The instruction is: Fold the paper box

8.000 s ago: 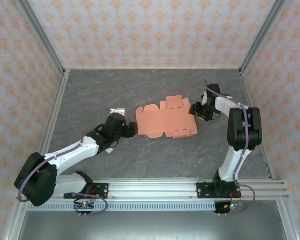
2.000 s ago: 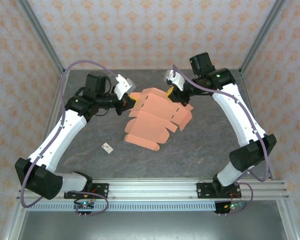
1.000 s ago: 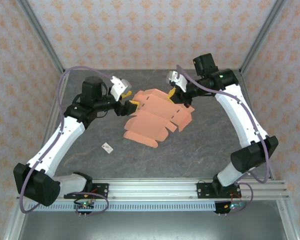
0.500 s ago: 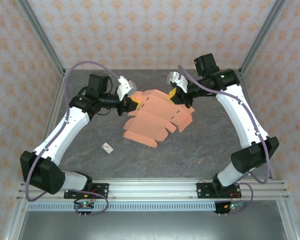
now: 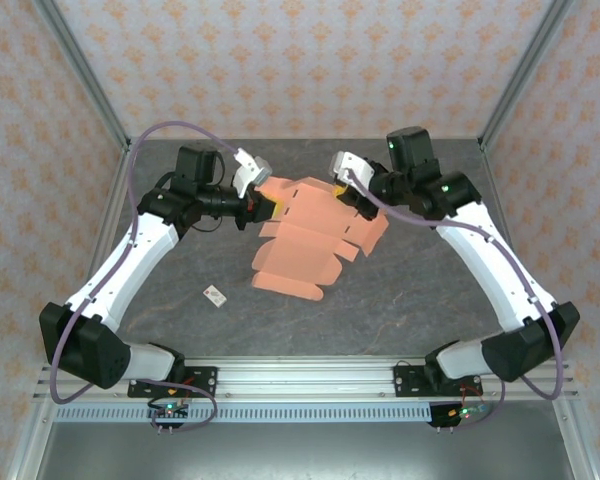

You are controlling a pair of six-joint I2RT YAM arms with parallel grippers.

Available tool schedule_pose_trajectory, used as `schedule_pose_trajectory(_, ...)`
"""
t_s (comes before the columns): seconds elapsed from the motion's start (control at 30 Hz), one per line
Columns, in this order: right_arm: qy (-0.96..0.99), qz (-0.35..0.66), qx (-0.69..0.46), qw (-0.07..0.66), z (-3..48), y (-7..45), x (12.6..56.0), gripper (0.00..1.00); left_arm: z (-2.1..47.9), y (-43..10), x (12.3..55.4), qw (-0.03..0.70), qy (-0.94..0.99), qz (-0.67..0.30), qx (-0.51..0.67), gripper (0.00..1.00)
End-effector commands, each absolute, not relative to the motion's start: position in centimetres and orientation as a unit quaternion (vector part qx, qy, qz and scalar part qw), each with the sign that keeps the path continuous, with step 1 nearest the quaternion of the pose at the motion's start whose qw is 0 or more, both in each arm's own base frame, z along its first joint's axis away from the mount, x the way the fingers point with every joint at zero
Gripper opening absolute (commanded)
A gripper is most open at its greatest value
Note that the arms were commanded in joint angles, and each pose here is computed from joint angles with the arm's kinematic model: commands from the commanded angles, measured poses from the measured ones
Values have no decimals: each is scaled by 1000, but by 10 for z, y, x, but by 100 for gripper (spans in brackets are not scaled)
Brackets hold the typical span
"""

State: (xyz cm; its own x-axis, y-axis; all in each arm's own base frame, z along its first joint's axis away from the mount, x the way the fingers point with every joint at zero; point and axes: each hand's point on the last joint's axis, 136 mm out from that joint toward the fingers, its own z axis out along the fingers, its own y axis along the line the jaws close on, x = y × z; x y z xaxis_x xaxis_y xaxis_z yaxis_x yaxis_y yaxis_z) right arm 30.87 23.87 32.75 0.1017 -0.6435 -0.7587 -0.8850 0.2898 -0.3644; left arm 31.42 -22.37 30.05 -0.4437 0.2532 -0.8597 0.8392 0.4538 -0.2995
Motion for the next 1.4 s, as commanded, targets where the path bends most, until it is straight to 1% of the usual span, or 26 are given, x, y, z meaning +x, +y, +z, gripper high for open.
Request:
schedule_pose_trajectory(0.0, 630, 22, -561, 537, 349, 236, 330, 0, 332, -223, 325, 409, 758, -395, 319, 0)
schedule_pose_trajectory(0.23, 584, -107, -567, 572, 338, 247, 335, 0, 334, -221, 331, 409, 768, -399, 290, 0)
schedule_pose_trajectory(0.43, 543, -171, -567, 595, 330, 255, 338, 0, 335, -220, 335, 407, 773, -400, 276, 0)
schedule_pose_trajectory(0.93, 499, -231, -547, 631, 327, 257, 340, 0, 330, -220, 343, 404, 781, -402, 257, 0)
schedule_pose_trajectory(1.37, 499, -230, -539, 638, 328, 257, 341, 0, 318, -219, 348, 395, 791, -396, 247, 0)
